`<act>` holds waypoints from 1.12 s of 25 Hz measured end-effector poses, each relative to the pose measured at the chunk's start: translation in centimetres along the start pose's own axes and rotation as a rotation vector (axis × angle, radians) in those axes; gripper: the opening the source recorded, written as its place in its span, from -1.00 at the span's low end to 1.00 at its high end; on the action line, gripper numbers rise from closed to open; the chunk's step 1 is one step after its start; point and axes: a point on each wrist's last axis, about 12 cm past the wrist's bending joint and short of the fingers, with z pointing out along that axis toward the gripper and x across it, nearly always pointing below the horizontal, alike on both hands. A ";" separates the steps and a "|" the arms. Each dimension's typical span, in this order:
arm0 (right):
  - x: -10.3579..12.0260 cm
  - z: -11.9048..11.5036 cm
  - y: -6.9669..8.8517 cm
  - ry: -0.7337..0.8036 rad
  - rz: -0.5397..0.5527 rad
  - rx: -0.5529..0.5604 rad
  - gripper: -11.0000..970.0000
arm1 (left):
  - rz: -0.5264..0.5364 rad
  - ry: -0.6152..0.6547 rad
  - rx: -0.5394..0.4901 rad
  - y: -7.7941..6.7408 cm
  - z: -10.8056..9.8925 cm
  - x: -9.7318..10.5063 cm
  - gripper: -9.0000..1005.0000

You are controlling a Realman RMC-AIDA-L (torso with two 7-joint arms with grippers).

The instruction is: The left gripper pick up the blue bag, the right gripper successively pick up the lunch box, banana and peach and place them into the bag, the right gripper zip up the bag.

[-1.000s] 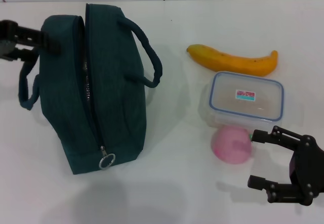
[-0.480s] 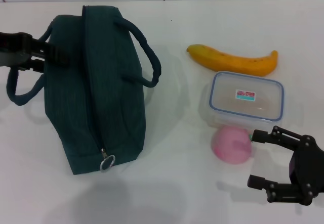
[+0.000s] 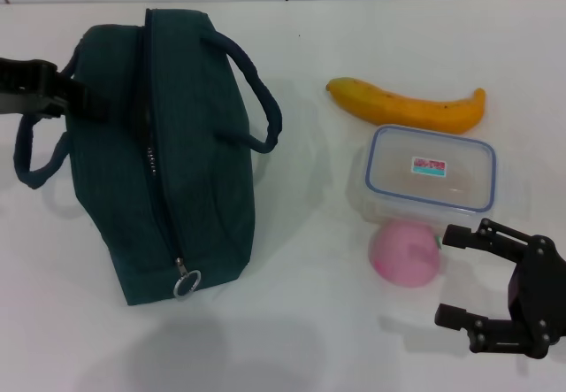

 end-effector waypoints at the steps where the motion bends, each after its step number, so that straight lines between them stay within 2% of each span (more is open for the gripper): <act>1: 0.0 0.0 0.0 0.000 0.000 0.000 0.80 | 0.000 0.000 0.000 0.0 0.0 0.0 -0.10; 8: -0.2 -0.1 -0.1 -0.025 0.019 0.020 0.80 | -0.007 -0.008 0.014 -0.1 0.0 -0.1 -0.59; 12: -0.9 -0.5 -0.5 -0.098 0.138 0.071 0.80 | 0.000 -0.035 0.068 -0.5 -0.1 -0.3 -0.91; 13: -1.3 -0.9 -0.9 -0.142 0.227 0.104 0.80 | 0.000 -0.041 0.084 -0.6 -0.1 -0.3 -0.91; 14: -1.3 -0.9 -0.9 -0.142 0.227 0.104 0.79 | 0.002 -0.052 0.109 -0.7 -0.1 -0.4 -0.91; 18: -2.4 -2.9 -1.8 -0.256 0.440 0.190 0.79 | 0.010 -0.071 0.168 -1.1 0.0 -0.5 -0.91; 19: -2.8 -3.9 -2.2 -0.302 0.533 0.219 0.79 | 0.017 -0.079 0.180 -1.2 0.0 -0.6 -0.91; 21: -3.0 -4.3 -2.4 -0.315 0.565 0.228 0.79 | 0.026 -0.090 0.185 -1.2 0.1 -0.7 -0.91; 25: -3.2 -6.6 -2.9 -0.385 0.778 0.297 0.79 | 0.037 -0.104 0.182 -1.1 0.1 -0.8 -0.91; 28: -3.2 -8.0 -3.1 -0.432 0.878 0.331 0.79 | 0.047 -0.108 0.181 -1.1 0.1 -0.8 -0.91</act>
